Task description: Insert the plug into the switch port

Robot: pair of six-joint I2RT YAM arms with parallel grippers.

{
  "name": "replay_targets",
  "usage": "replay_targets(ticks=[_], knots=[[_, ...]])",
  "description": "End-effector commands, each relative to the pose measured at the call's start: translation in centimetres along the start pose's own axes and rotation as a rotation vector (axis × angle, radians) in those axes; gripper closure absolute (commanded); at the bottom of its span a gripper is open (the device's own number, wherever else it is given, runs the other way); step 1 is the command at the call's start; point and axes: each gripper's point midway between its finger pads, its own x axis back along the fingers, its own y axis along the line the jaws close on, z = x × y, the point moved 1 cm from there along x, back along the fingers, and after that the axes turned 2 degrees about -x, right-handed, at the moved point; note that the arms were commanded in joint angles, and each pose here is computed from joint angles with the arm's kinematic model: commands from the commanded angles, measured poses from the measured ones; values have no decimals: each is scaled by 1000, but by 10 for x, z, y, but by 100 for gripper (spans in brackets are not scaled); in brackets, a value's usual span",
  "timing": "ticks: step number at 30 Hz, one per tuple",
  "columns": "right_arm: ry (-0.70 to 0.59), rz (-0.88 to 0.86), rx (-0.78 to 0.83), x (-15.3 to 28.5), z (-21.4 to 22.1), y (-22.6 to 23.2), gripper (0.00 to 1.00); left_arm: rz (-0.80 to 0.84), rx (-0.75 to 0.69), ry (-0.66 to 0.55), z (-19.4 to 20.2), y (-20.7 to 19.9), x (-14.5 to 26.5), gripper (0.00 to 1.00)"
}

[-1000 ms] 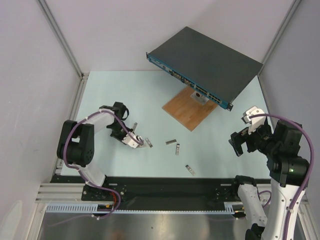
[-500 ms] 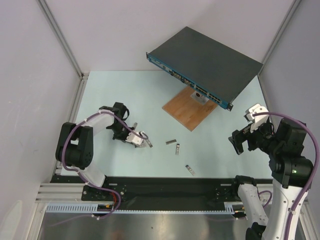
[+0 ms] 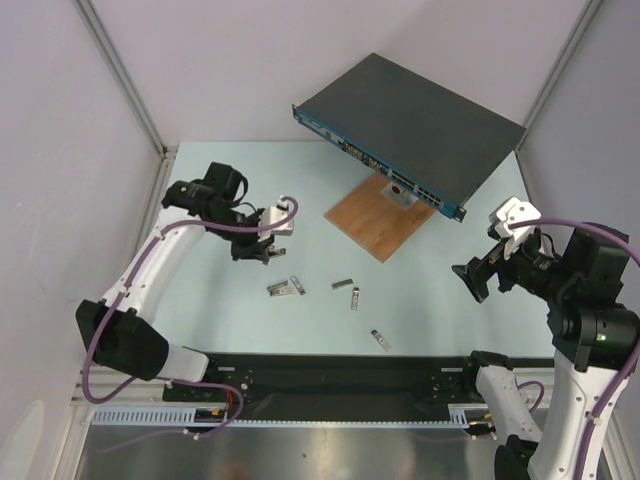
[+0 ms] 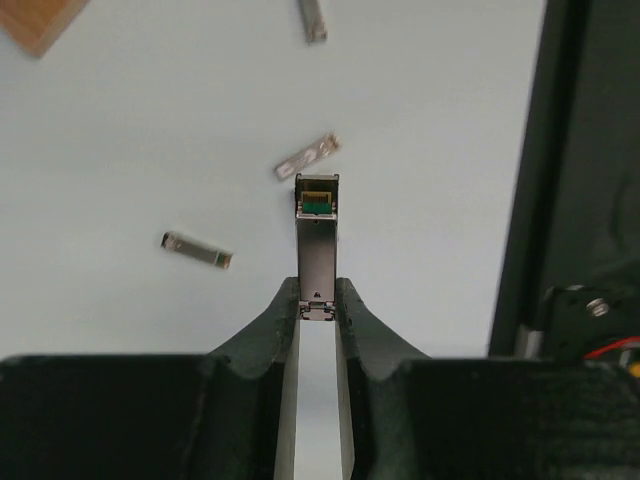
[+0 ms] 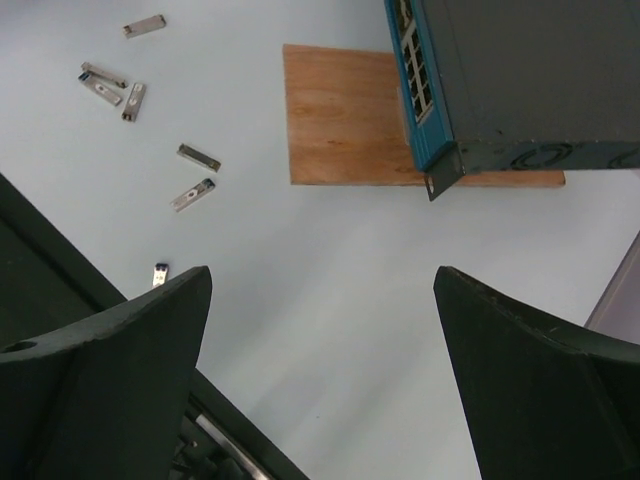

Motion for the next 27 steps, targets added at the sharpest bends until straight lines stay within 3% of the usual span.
replay_targets(ticks=[1, 8, 12, 16, 24, 27], knots=[[-93, -81, 125, -3, -25, 2, 0, 170, 238, -156, -52, -48, 16, 99], [-193, -97, 261, -29, -59, -23, 5, 336, 349, -293, -105, -85, 27, 100], [-104, -142, 285, -73, -78, -20, 7, 365, 363, -322, -121, -93, 24, 100], [-129, -244, 415, -93, -87, 21, 7, 409, 414, -369, -135, -99, 29, 100], [-255, -532, 714, -97, -81, 118, 21, 524, 448, -392, -146, -127, 27, 100], [-286, -601, 745, -98, -85, 140, 25, 588, 476, -390, -145, -141, 24, 100]])
